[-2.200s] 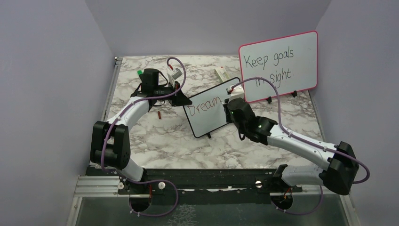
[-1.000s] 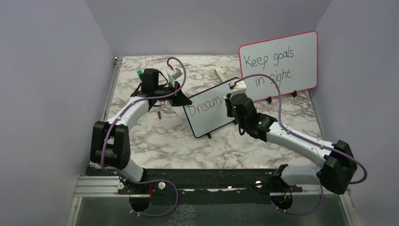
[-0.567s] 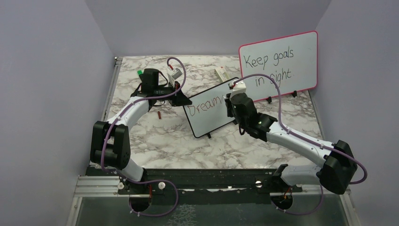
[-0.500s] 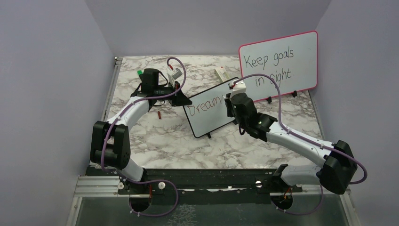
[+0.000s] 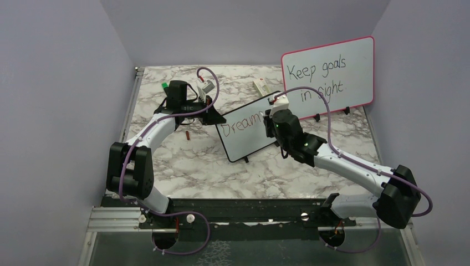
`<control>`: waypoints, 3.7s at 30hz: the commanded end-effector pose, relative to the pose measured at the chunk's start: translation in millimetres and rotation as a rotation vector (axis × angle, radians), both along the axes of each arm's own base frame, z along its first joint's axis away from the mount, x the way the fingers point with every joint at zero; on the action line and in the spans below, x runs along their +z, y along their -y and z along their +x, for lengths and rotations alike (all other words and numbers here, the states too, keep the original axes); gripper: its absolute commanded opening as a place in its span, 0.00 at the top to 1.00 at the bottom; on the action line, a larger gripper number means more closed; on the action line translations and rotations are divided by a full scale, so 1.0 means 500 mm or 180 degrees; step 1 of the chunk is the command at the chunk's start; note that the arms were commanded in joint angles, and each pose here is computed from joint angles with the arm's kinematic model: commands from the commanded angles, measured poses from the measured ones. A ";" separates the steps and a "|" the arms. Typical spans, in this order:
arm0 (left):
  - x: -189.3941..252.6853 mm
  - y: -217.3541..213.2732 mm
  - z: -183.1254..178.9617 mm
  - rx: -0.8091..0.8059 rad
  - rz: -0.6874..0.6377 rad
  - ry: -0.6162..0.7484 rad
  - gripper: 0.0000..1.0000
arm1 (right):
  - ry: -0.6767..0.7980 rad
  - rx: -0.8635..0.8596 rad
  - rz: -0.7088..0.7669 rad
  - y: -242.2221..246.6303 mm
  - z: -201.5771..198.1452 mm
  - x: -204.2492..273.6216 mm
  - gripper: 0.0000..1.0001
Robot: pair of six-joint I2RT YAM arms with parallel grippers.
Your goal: Write a sentence on the whiteboard
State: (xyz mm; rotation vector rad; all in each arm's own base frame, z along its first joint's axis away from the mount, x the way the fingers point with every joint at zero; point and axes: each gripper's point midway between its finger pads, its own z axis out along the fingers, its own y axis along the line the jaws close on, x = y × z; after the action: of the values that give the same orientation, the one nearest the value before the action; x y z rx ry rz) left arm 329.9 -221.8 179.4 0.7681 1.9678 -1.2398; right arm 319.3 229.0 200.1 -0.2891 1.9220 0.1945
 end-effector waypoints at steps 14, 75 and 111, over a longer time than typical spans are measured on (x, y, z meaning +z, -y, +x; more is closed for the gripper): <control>-0.147 -0.016 -0.032 0.0136 0.0619 -0.0468 1.00 | -0.0214 0.0126 -0.0028 0.009 -0.032 -0.032 0.99; -0.142 -0.017 -0.027 0.0187 0.0632 -0.0450 1.00 | -0.0254 0.0503 0.0183 -0.023 -0.124 -0.030 0.99; -0.141 -0.018 -0.020 0.0242 0.0634 -0.0441 1.00 | 0.0064 0.0752 -0.0236 -0.210 -0.201 -0.047 0.99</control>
State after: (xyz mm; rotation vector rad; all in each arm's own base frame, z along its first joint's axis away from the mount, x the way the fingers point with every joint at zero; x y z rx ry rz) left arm 330.0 -222.1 179.5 0.7626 1.9744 -1.2381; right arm 211.5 315.8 155.6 -0.6164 1.9359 0.2490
